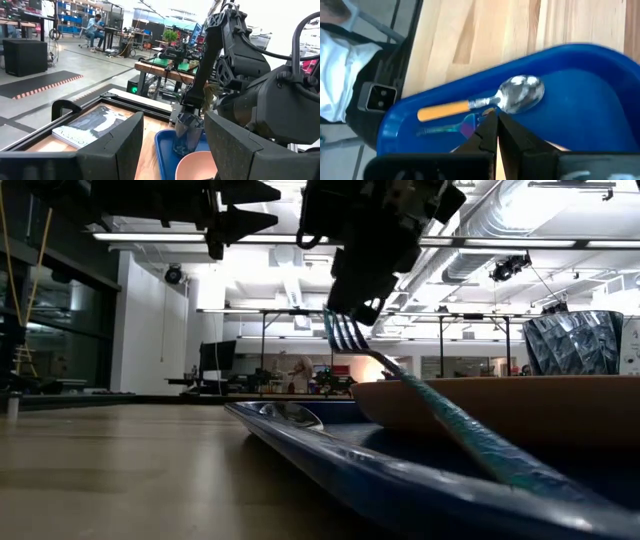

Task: Pick and place plate/cup/fork/spoon on tray
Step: Put the violet fork on the blue table tray to the left of the orange plate

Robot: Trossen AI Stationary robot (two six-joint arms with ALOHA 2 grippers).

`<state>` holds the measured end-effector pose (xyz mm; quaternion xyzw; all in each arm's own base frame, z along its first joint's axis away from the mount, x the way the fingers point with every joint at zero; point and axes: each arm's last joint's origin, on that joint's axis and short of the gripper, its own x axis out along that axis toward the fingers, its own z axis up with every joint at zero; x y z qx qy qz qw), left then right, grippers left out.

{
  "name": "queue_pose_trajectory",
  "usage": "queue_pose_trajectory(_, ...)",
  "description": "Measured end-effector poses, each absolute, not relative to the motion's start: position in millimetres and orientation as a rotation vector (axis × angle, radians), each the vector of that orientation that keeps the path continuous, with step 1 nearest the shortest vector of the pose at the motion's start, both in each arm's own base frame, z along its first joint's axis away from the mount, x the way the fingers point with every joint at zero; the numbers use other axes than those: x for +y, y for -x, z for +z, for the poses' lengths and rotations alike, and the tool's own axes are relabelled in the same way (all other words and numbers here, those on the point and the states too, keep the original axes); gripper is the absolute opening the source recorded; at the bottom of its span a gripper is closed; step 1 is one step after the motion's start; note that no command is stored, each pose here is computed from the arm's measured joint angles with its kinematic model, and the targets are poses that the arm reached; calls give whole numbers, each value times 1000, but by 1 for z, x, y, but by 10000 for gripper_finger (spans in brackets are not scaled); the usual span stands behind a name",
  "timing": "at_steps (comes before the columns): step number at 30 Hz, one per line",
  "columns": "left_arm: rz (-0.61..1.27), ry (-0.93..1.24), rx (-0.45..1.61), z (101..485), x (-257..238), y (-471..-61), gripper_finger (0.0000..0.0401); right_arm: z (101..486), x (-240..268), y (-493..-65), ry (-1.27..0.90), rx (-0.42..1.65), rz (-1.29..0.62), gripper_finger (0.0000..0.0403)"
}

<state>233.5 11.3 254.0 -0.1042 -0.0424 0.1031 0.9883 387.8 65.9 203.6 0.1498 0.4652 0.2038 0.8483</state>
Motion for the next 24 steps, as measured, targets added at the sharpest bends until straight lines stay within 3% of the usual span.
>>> queue_pose_trajectory(17, 207, 209, -83, 254, 11, -234, 200, 202, 63, -392, -254, 942, 366, 1)
queue_pose_trajectory(24, 207, 210, -83, 254, 11, -234, 200, 201, 63, -391, -251, 953, 345, 48)
